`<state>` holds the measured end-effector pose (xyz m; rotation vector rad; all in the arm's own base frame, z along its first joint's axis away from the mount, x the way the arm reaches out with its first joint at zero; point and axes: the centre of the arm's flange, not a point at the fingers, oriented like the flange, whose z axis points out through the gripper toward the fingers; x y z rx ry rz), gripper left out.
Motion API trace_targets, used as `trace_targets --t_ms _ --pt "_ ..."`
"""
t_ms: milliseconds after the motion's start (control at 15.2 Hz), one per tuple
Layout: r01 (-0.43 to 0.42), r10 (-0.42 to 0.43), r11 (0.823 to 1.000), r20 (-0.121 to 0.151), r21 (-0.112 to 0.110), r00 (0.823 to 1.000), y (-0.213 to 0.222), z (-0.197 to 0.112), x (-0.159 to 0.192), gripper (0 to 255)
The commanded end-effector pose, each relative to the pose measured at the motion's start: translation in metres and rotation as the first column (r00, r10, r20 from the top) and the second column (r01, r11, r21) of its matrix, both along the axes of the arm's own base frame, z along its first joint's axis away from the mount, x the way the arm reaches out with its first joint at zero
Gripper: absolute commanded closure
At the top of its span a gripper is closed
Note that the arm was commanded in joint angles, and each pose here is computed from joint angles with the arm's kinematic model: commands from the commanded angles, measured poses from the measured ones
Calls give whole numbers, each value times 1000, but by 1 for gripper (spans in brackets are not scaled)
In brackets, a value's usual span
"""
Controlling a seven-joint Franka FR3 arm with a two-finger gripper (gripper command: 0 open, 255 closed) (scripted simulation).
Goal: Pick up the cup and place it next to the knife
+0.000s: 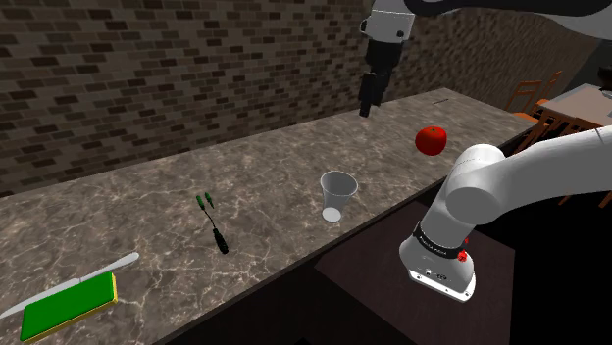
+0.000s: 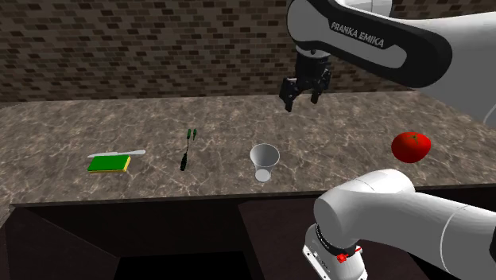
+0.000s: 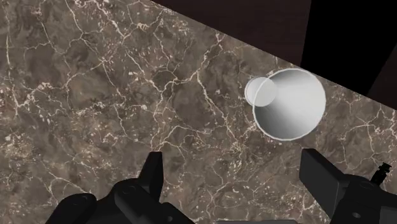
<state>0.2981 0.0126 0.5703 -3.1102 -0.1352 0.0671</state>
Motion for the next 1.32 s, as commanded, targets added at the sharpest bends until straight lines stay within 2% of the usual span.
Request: trace_targets --t_ms 0,396,792,858,1254 --pt "0 0 1000 0 0 1000 0 0 0 0" --pt "-2 2 990 -3 140 1000 0 -78 -2 0" --pt "-3 5 961 -6 278 1000 10 -156 -5 0" --pt "-4 5 958 -6 287 1000 12 -161 -5 0" --pt "-4 5 958 -6 287 1000 22 -191 -6 0"
